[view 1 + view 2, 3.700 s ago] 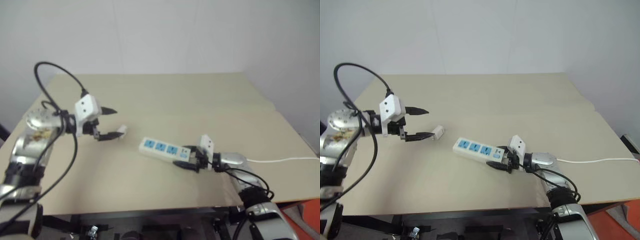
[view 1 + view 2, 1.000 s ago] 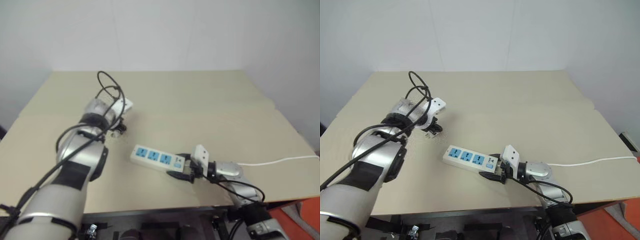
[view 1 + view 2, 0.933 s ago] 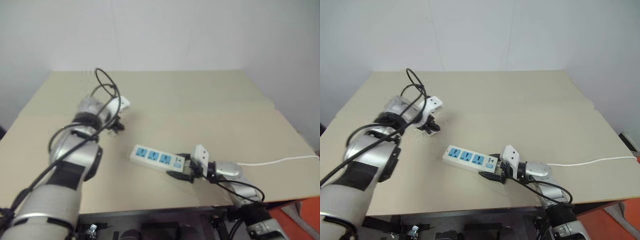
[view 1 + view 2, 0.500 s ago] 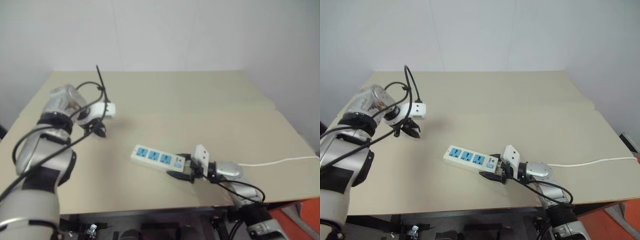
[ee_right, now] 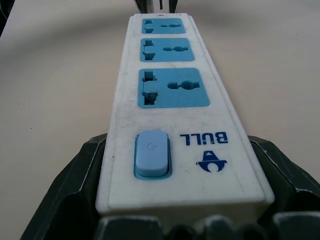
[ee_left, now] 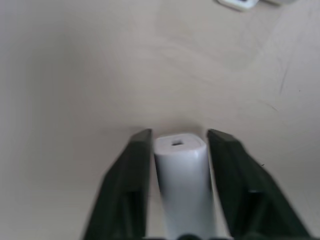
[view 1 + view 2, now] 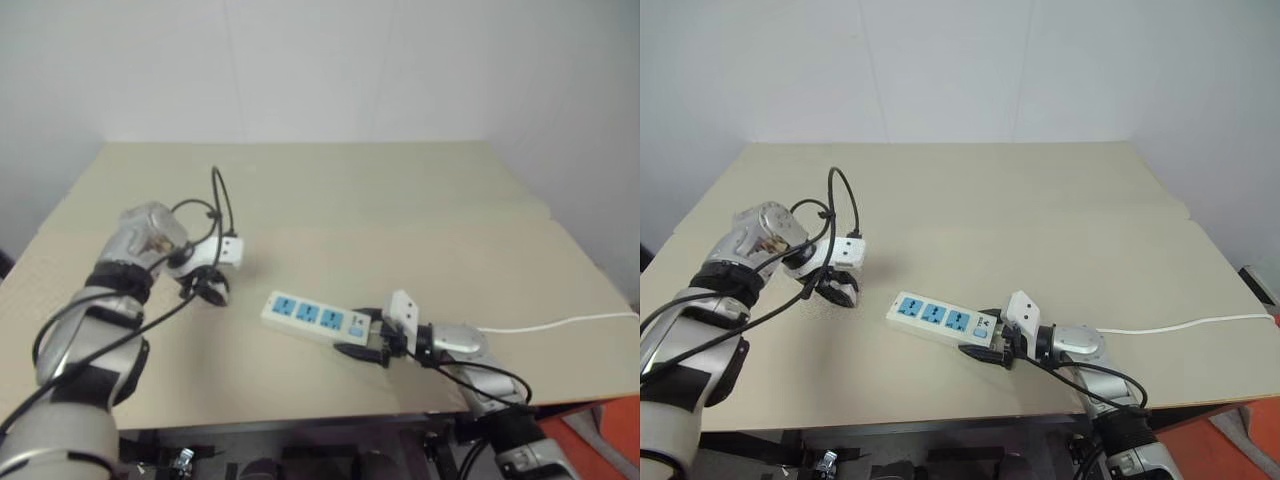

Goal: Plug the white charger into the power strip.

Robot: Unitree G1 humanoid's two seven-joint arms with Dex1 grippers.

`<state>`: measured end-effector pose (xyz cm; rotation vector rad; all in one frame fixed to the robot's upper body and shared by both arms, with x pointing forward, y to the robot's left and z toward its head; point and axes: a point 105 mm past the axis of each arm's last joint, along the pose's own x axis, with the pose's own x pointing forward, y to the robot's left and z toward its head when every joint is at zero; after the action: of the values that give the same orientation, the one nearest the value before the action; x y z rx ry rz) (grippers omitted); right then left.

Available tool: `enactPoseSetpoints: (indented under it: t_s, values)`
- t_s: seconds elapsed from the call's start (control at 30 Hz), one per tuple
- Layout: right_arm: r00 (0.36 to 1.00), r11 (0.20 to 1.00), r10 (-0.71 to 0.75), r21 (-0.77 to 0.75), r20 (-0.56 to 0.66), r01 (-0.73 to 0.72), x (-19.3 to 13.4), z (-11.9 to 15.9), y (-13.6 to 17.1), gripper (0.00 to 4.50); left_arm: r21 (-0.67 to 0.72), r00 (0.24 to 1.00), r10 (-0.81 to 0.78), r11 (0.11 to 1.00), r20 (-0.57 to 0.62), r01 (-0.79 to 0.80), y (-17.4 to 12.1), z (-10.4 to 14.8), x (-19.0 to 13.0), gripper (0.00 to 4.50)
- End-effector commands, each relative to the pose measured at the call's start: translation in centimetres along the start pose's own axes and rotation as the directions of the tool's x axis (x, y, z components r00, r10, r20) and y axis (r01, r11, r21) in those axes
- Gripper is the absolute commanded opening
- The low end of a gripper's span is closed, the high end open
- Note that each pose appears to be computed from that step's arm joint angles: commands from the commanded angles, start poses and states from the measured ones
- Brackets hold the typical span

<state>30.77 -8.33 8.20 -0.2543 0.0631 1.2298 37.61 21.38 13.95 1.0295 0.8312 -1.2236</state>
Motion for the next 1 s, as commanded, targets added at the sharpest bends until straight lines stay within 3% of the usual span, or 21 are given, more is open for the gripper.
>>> enactPoseSetpoints:
  t_s: [0.03, 0.17, 0.43, 0.67, 0.77, 1.0]
  values:
    - [0.999, 0.999, 0.035, 0.027, -0.034, -0.034, 0.3, -0.9, 0.9, 3.43, 0.018, 1.0, 0.024, 1.0, -0.011, -0.024, 0.0, 0.1, -1.2, 3.23]
    - [0.999, 0.999, 0.038, 0.027, -0.037, -0.037, 0.3, -1.0, 1.0, 3.43, 0.013, 0.999, 0.039, 0.999, -0.029, -0.038, 0.0, -0.3, -1.3, 4.47]
    - [0.998, 0.998, 0.051, 0.032, -0.033, -0.05, 0.6, -0.8, 1.0, 3.43, -0.031, 0.997, 0.051, 0.998, -0.049, -0.053, 1.0, 1.1, -2.4, 4.47]
    - [0.998, 0.998, 0.053, 0.034, -0.036, -0.052, 0.4, -0.7, 0.9, 3.43, -0.062, 0.975, 0.09, 0.992, -0.205, -0.105, 2.5, 2.3, -2.2, 4.47]
    - [0.998, 0.998, 0.053, 0.035, -0.039, -0.052, 0.3, -0.7, 0.9, 3.43, -0.052, 0.977, 0.064, 0.996, -0.201, -0.076, 2.5, 3.1, -2.2, 4.47]
    - [0.998, 0.998, 0.042, 0.042, -0.039, -0.041, 0.1, -0.8, 1.1, 3.43, -0.04, 0.952, 0.041, 0.998, -0.302, -0.056, 2.5, 1.8, -1.7, 4.47]
